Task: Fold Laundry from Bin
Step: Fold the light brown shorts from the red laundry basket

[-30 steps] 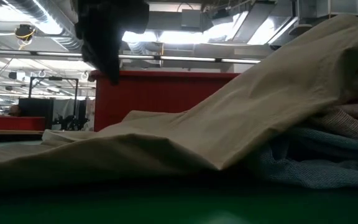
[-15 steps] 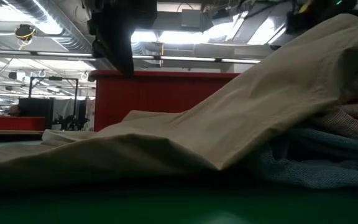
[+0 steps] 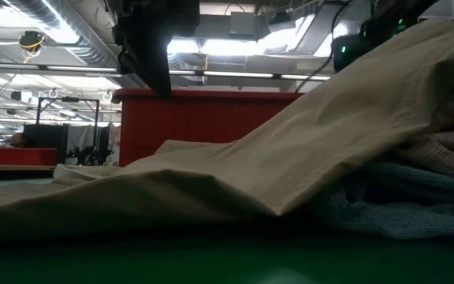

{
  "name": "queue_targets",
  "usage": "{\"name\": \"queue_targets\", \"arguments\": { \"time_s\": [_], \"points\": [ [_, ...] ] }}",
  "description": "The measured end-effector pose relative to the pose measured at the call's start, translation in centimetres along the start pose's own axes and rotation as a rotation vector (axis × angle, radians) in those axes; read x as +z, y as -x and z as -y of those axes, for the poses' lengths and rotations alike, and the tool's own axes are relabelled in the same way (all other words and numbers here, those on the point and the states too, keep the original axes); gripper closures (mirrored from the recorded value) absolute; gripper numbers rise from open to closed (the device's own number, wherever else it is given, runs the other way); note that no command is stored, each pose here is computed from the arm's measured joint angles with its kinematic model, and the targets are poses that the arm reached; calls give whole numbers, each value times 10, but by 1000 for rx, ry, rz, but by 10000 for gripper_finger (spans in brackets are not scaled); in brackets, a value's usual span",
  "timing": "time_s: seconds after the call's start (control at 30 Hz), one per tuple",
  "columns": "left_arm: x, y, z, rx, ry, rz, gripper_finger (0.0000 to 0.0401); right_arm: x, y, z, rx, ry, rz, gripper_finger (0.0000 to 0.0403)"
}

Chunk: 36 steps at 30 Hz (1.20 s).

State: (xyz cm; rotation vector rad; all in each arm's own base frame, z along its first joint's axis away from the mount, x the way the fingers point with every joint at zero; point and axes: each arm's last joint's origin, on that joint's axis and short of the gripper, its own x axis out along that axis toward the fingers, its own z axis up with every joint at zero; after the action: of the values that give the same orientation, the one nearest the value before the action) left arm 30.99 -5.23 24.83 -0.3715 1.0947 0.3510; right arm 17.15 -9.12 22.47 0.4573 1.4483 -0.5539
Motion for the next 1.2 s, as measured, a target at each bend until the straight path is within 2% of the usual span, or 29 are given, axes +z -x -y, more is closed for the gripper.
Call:
{"name": "queue_targets", "arguments": {
  "time_s": [0.33, 0.6, 0.77, 1.03, 1.2],
  "points": [
    [0, 0, 0, 0, -1, 1, 383, 13, -51, 16, -22, -74, -135, 260],
    [0, 0, 0, 5, 0, 5, 383, 25, -80, 16, -48, -69, -131, 260],
    [0, 0, 0, 5, 0, 5, 383, 29, -90, 15, -57, -37, -165, 260],
    [0, 0, 0, 5, 1, 6, 383, 29, -96, 13, -3, 19, -199, 261],
    [0, 0, 0, 4, 2, 8, 383, 29, -97, 13, 7, 30, -201, 300]
  ]
}}
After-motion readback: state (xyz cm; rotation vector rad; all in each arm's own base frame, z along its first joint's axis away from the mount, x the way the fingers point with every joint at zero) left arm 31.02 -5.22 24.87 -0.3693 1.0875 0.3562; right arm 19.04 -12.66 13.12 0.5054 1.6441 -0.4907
